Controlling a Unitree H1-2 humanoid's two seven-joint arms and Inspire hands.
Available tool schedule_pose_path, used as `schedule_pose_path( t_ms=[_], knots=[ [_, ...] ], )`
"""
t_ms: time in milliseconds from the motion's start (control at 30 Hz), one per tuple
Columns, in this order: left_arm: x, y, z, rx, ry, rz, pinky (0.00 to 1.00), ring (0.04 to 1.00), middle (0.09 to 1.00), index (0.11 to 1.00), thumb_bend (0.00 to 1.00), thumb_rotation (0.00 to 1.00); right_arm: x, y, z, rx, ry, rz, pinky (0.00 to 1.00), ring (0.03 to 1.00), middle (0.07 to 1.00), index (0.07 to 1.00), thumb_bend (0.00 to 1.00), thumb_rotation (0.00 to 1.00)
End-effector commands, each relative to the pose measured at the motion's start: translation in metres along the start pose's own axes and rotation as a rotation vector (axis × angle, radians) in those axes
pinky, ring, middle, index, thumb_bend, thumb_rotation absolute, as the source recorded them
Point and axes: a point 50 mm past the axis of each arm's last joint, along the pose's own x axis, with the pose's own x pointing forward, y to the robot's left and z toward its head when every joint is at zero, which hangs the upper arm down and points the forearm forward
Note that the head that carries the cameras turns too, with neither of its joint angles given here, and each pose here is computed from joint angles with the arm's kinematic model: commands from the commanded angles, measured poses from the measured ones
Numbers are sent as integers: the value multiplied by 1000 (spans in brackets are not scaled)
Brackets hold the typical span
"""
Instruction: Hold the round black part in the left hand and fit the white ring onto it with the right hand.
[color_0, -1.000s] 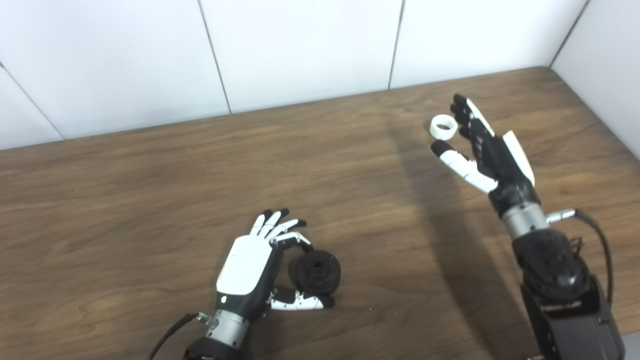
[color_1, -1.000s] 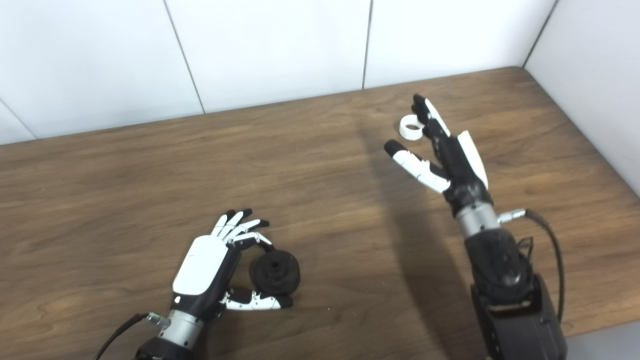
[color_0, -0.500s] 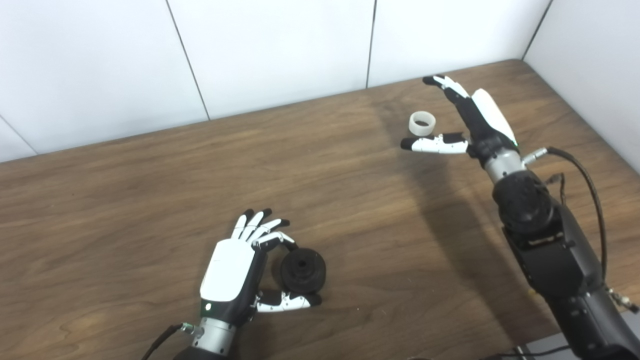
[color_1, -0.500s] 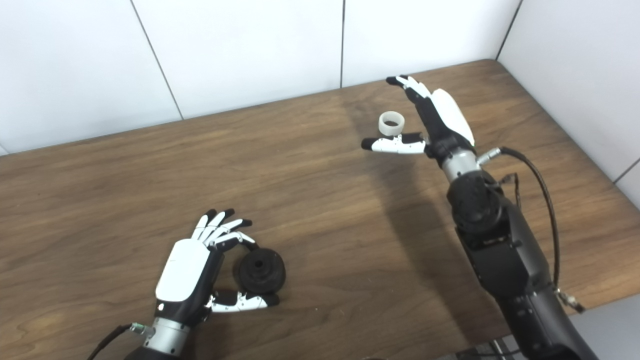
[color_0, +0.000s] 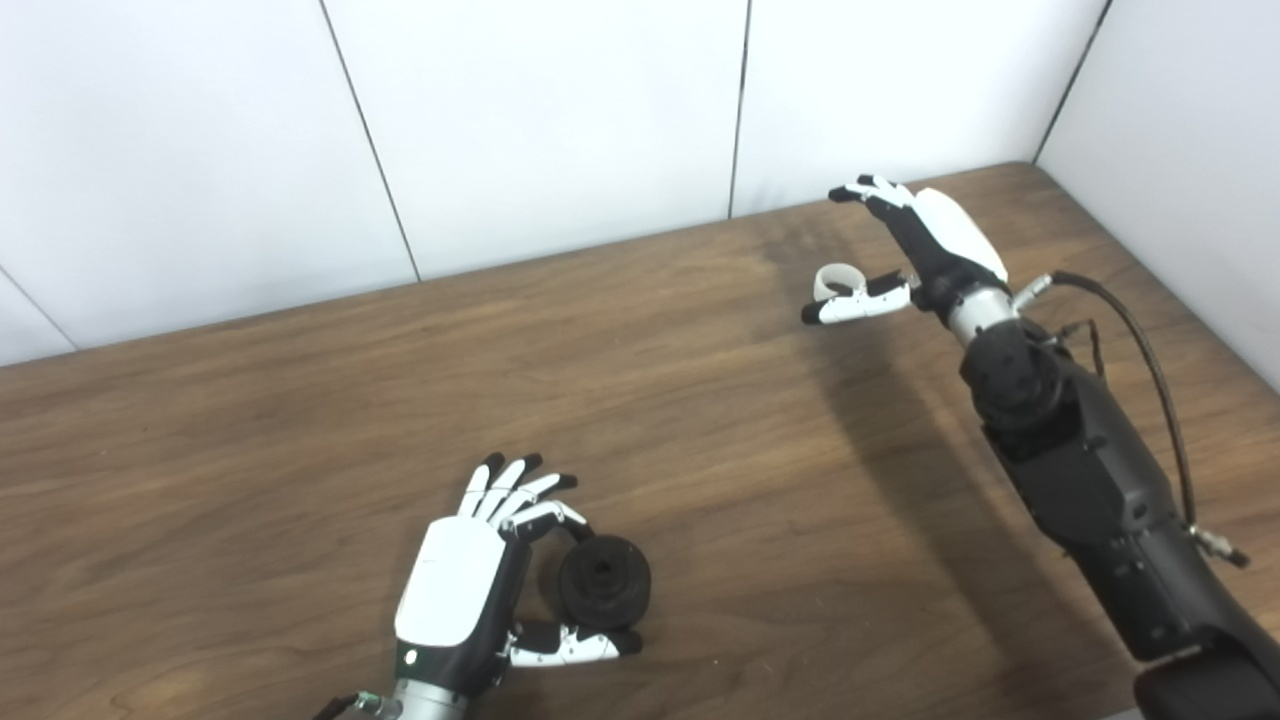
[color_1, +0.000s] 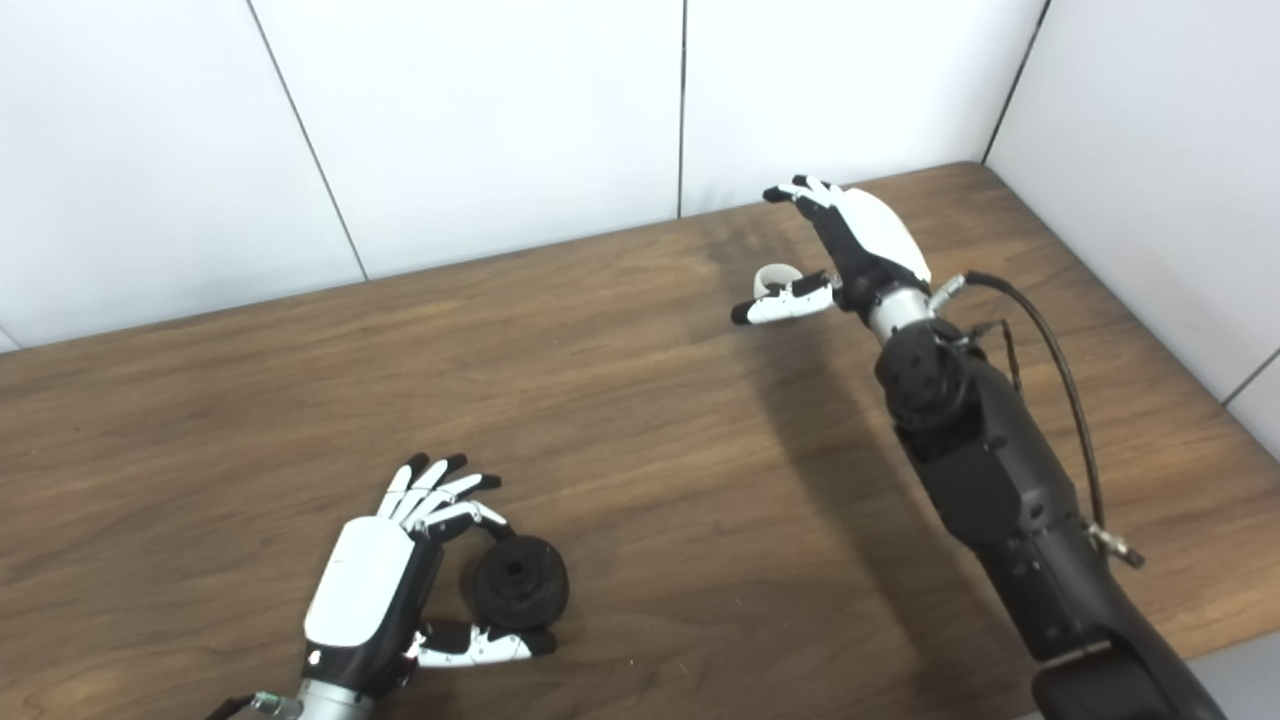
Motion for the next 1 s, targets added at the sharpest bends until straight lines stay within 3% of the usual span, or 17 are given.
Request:
schedule_pose_path(
  t_ms=[0,467,967],
  knots=[
    [-44,-37,-33,16,119,-141,1000,926,818,485,524,59,16,-39,15,-73,-41,-79,1000,994,969,842,845,263],
    [-46,-41,-33,56,133,-186,1000,938,825,486,524,60,25,-55,22,-122,-57,-52,1000,1000,970,837,866,268],
    [-52,-51,-39,111,150,-239,1000,930,810,486,524,59,33,-58,26,-205,3,27,1000,997,961,809,911,256]
  ],
)
